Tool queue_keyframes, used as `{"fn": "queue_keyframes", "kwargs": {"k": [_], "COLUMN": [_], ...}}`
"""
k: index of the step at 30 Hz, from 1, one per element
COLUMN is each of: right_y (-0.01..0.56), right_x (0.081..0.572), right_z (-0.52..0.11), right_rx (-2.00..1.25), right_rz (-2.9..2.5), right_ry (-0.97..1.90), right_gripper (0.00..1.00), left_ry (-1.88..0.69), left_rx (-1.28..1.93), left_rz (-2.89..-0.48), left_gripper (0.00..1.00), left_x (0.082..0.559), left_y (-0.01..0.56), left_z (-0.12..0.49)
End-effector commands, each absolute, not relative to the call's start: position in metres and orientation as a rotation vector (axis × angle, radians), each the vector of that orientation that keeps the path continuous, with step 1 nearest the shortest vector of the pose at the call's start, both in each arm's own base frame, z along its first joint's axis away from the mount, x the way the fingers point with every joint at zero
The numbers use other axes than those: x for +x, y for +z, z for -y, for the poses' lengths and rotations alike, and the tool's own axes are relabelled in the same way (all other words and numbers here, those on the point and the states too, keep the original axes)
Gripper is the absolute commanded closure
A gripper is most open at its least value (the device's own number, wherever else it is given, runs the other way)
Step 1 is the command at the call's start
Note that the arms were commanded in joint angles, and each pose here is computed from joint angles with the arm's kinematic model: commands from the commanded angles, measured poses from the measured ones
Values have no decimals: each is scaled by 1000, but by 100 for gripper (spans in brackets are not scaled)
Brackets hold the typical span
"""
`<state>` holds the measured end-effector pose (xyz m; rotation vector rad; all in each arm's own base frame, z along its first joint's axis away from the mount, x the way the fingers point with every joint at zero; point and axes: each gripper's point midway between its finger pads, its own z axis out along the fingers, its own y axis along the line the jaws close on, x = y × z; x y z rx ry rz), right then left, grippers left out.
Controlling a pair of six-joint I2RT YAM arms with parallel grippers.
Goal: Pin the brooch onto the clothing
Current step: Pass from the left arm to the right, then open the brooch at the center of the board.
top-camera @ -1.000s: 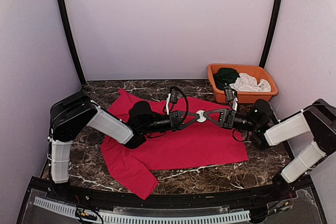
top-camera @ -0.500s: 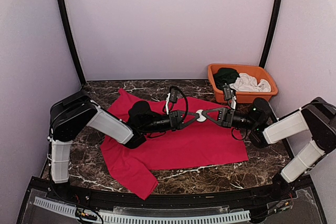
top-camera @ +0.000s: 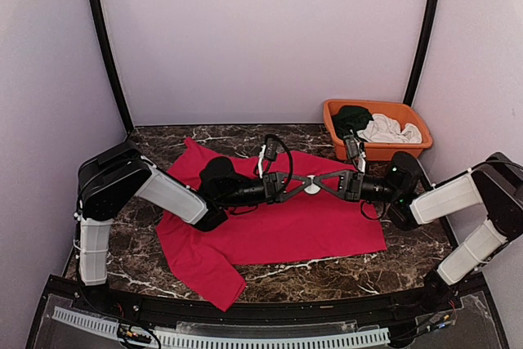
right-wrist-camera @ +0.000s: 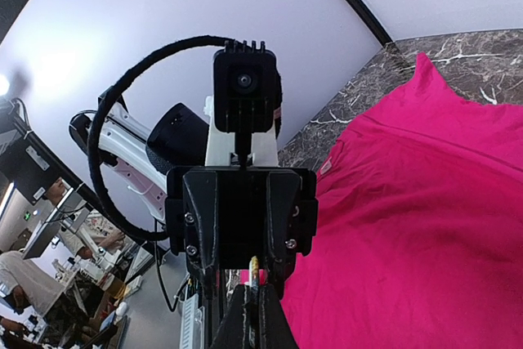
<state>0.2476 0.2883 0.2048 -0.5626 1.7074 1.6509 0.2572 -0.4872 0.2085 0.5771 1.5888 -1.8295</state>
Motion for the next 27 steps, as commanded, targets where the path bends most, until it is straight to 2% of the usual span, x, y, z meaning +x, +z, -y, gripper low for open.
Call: {"fn": "queue_keyframes", "kwargs": {"k": [1,7,13,27], "right_y": [212,216,224,222], "right_x": [246,248,244,238], "right_z": [-290,-288,-288,-282], "right_rx": [-595,-587,-633,-679], "right_rz": [-1680,-1661,-1589,-1568], "right_ry": [1613,1567,1490,1381], "right_gripper": [100,100,100,100], "left_ry": [-1904,-1940,-2001,-2038], "left_rx": [637,629,599,568], "left_rz": [-1300,-1301,-1305,-1323], "left_gripper": [78,83,79,81], "left_x": [242,241,242,244], "left_y": [268,267,265,264], "left_z": [476,477,478,481]}}
